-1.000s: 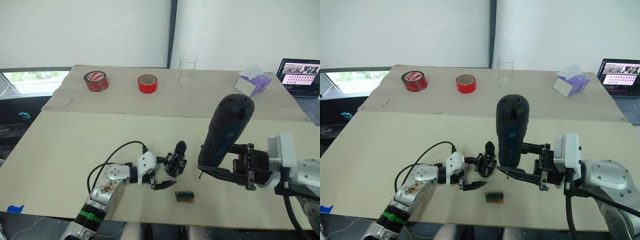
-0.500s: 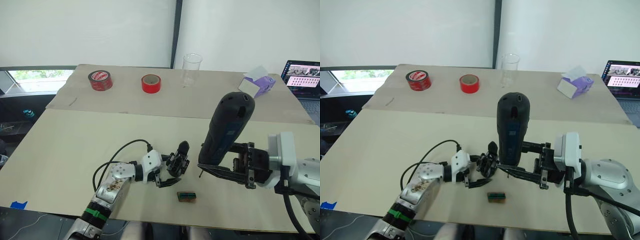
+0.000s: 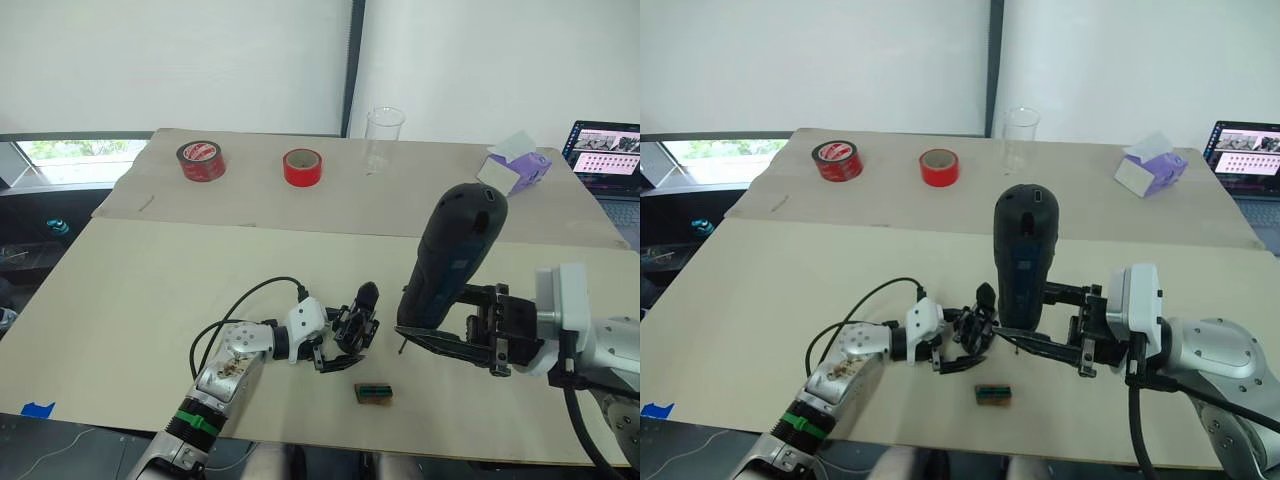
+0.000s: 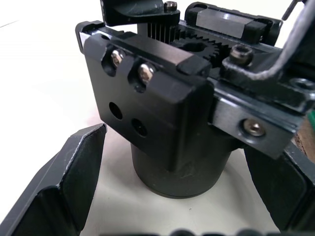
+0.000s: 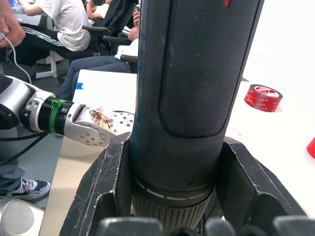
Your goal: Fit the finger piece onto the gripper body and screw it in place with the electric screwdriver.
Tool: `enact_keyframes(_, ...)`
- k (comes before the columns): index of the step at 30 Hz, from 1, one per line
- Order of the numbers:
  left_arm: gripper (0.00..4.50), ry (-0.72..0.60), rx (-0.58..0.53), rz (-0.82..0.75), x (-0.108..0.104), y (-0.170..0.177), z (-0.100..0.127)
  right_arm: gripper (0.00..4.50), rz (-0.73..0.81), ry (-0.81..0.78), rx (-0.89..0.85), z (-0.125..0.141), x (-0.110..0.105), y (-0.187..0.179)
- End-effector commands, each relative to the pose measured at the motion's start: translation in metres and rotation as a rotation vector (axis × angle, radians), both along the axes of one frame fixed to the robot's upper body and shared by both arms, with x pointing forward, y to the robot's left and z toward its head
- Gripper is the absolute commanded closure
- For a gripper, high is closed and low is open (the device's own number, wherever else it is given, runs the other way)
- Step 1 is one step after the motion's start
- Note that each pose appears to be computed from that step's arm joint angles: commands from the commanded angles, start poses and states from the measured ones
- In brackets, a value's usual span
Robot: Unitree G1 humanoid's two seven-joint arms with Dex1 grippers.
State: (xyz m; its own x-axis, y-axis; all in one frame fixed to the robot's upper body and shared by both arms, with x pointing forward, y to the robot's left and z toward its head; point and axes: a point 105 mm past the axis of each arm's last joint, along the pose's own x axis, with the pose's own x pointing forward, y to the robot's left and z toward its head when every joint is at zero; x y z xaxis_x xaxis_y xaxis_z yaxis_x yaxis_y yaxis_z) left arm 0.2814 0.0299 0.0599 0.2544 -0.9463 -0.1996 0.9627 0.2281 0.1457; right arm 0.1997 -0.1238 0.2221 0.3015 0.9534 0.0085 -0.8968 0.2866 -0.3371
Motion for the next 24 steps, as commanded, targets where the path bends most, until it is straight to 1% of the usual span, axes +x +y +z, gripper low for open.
enact_keyframes(1, 0.90, 0.034, 0.025, -0.018, -0.006, -0.003, -0.012, 2.57, 0.014, -0.054, 0.010, 0.010, -0.005, 0.003)
enact_keyframes(2, 1.24, 0.033, 0.027, -0.019, -0.007, -0.003, -0.013, 2.57, 0.013, -0.056, 0.010, 0.011, -0.005, 0.002)
enact_keyframes(3, 1.77, 0.031, 0.032, -0.020, -0.007, -0.004, -0.014, 2.57, 0.012, -0.060, 0.011, 0.012, -0.005, 0.001)
enact_keyframes(4, 2.18, 0.029, 0.035, -0.021, -0.007, -0.004, -0.014, 2.57, 0.011, -0.063, 0.011, 0.014, -0.005, 0.001)
enact_keyframes(8, 2.20, 0.027, 0.040, -0.021, -0.007, -0.004, -0.016, 2.57, 0.013, -0.077, 0.013, 0.021, -0.006, -0.001)
enact_keyframes(10, 2.20, 0.028, 0.041, -0.024, -0.007, -0.004, -0.016, 2.57, 0.012, -0.085, 0.029, 0.029, -0.006, -0.001)
enact_keyframes(18, 2.20, 0.034, 0.046, -0.037, -0.009, -0.004, -0.017, 2.57, 0.016, -0.124, 0.131, 0.080, 0.006, 0.006)
enact_keyframes(24, 2.20, 0.036, 0.050, -0.028, -0.005, -0.002, -0.017, 2.57, 0.069, -0.128, 0.199, 0.104, 0.009, 0.019)
